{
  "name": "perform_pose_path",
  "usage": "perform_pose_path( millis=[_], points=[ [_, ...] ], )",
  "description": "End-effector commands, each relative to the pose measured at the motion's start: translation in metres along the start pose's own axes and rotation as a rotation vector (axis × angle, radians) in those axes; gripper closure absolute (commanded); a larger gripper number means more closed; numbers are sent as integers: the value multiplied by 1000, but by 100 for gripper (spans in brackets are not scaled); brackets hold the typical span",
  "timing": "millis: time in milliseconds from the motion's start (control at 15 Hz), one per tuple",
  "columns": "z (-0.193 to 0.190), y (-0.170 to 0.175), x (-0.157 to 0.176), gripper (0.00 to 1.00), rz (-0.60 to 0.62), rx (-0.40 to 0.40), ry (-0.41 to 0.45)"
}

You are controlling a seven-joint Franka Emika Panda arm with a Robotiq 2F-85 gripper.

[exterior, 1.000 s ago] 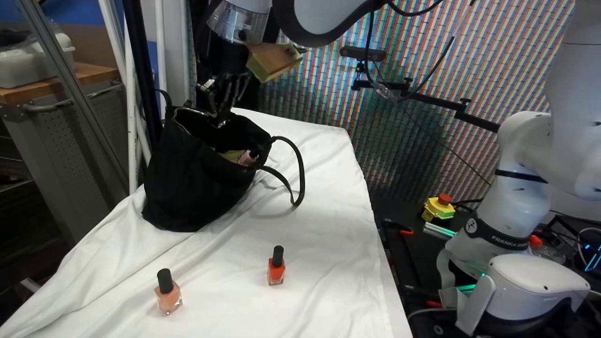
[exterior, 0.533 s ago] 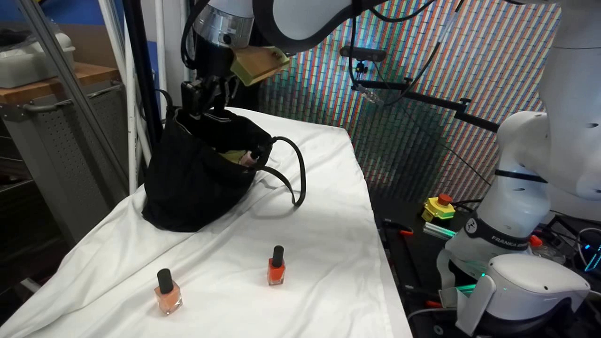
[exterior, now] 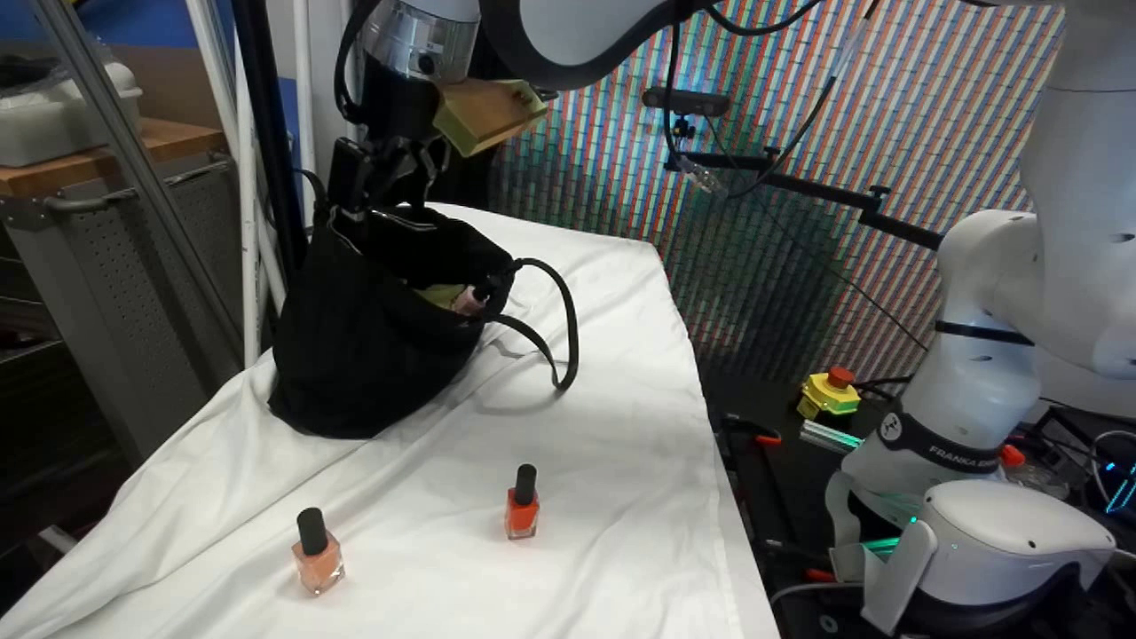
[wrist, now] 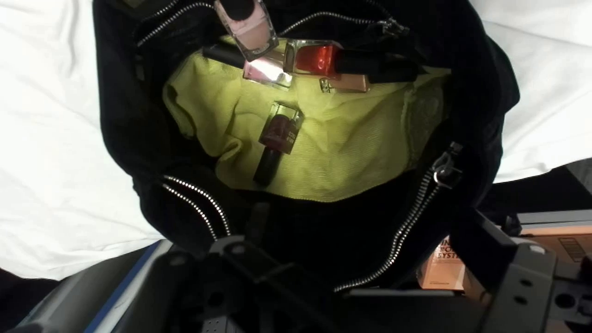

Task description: Put all the nail polish bottles into the bag

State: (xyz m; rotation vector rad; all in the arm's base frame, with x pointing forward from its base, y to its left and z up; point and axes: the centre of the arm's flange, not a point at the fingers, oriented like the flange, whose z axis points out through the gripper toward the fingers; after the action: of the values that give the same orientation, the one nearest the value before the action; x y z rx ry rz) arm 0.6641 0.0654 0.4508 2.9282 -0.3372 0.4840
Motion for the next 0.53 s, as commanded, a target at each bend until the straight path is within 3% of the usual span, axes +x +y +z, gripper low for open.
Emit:
perform_pose_path(
  millis=[0,467],
  points=[
    [-19,-6,-21,1,-4,-11,1],
    [-38,-43,-73,0,-21,-15,-12]
  ],
)
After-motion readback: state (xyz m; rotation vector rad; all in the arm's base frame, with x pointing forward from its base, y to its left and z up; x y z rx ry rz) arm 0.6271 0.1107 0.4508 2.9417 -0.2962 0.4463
